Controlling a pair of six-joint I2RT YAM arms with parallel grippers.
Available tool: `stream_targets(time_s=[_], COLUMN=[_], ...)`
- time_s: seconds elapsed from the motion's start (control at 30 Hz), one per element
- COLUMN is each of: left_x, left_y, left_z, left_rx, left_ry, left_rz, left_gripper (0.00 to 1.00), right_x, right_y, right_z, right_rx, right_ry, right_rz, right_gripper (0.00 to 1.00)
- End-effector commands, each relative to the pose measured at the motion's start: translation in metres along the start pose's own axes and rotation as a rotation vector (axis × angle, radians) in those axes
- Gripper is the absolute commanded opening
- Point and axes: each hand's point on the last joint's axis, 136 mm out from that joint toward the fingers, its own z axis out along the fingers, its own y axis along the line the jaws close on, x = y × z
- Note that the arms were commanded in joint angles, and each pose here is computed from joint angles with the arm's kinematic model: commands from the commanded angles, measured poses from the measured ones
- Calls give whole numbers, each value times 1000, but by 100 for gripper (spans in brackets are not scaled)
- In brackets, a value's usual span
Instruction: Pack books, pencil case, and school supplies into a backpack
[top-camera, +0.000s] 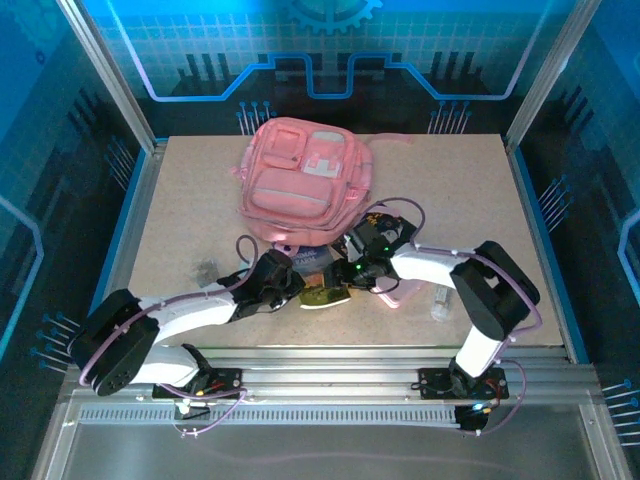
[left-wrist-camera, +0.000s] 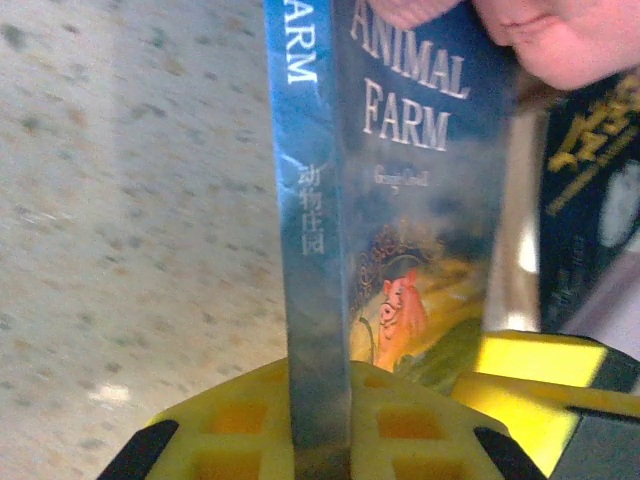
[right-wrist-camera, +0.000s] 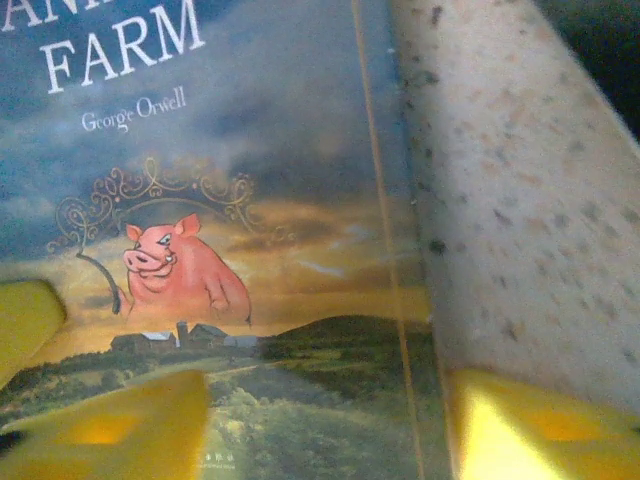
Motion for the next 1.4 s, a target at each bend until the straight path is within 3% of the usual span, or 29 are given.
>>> stream_targets(time_s=[0.0,0.2,0.4,0.57,0.73,0.93,1.17,1.37], left_x=[-4,-8,-18,-35,-63,-87,-92,-83], left_y=[-85,-170,-246,-288,-313,-312,-305,-295], left_z=[-35,-75,-104,-108,-102,-75,-55,-50], left_rx=[232,435,648,718,777,813,862,875], left_ry=[7,29,-4,-88,-207,-329,-344,-324], left_rz=[21,80,128,220,290,207,82,27], left_gripper=[0,0,0,0,0,0,0,0], right_x=[-7,-38,-74,-90,-99,-109,-113,-129], right_y=[1,-20,-32,-17,0,13,32,35], right_z=[-49,-141,-223,-260,-259,-231,-230,-221], right_rx=[23,104,49,-56,-218,-512,-560,-623], right_ry=[-53,-244,-483,-582,-599,-697,-815,-842], right_rz=[-23,9,75,90,167,349,339,374], right_gripper=[87,100,100,100,100,100,100,99])
